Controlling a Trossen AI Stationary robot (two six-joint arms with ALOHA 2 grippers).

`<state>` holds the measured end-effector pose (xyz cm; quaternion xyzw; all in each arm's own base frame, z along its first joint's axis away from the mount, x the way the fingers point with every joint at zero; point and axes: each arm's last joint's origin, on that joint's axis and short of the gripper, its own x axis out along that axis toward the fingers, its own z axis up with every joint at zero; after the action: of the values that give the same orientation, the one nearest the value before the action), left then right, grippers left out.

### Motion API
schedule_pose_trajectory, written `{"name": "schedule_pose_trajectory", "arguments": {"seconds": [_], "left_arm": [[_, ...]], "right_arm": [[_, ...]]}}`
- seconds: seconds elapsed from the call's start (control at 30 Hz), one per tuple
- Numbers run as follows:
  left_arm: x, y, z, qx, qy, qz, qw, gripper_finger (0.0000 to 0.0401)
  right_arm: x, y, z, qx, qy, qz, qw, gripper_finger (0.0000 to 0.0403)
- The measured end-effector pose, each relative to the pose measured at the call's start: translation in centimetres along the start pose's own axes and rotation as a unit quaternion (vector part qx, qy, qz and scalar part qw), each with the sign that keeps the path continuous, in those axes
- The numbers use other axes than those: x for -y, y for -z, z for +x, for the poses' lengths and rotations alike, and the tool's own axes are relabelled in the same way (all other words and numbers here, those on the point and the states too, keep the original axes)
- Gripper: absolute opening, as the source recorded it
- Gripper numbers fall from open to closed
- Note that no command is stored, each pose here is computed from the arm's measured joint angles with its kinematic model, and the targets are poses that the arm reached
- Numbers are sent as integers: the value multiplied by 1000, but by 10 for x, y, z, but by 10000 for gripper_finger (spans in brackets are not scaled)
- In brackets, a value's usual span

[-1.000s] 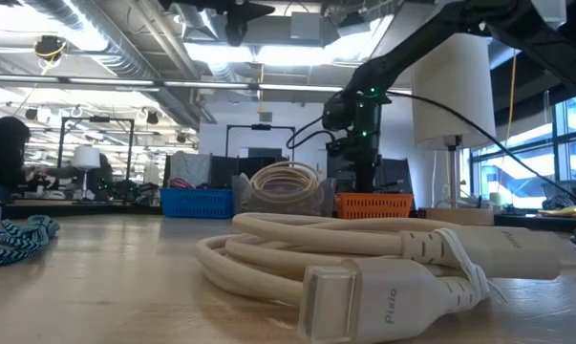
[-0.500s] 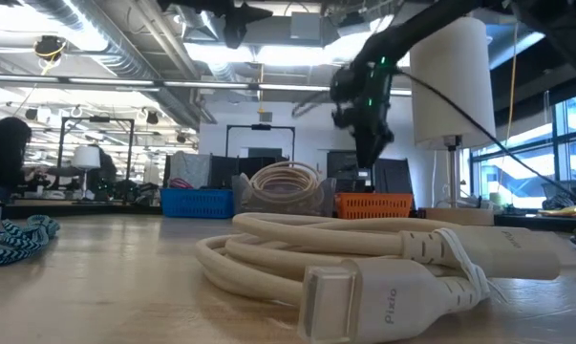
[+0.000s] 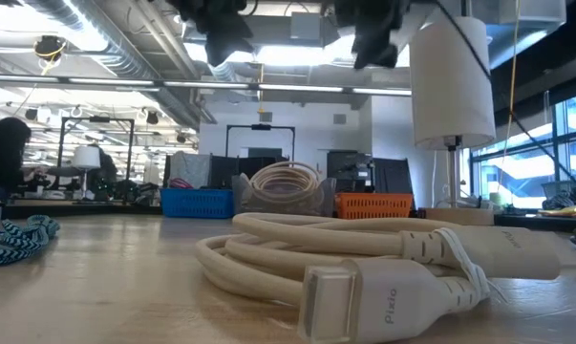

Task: Pick & Place USB Port
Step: Put the brown HDMI cable into the black bin

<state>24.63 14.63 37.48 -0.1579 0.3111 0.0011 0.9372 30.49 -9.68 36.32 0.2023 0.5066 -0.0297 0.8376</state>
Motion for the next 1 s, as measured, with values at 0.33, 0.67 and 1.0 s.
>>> {"name": "schedule_pose_trajectory", "arguments": {"seconds": [0.33, 0.67, 1.0], "left_arm": [[1, 1, 2, -8, -26, -5, 1000, 132], [1, -2, 2, 4, -27, -42, 999, 132], [1, -5, 2, 22, -27, -49, 998, 132]], "right_arm": [[-106, 37, 10, -22, 39, 25, 999, 160], [-181, 71, 58, -27, 99, 62, 993, 160], [-205, 88, 172, -124, 149, 114, 974, 160]]}}
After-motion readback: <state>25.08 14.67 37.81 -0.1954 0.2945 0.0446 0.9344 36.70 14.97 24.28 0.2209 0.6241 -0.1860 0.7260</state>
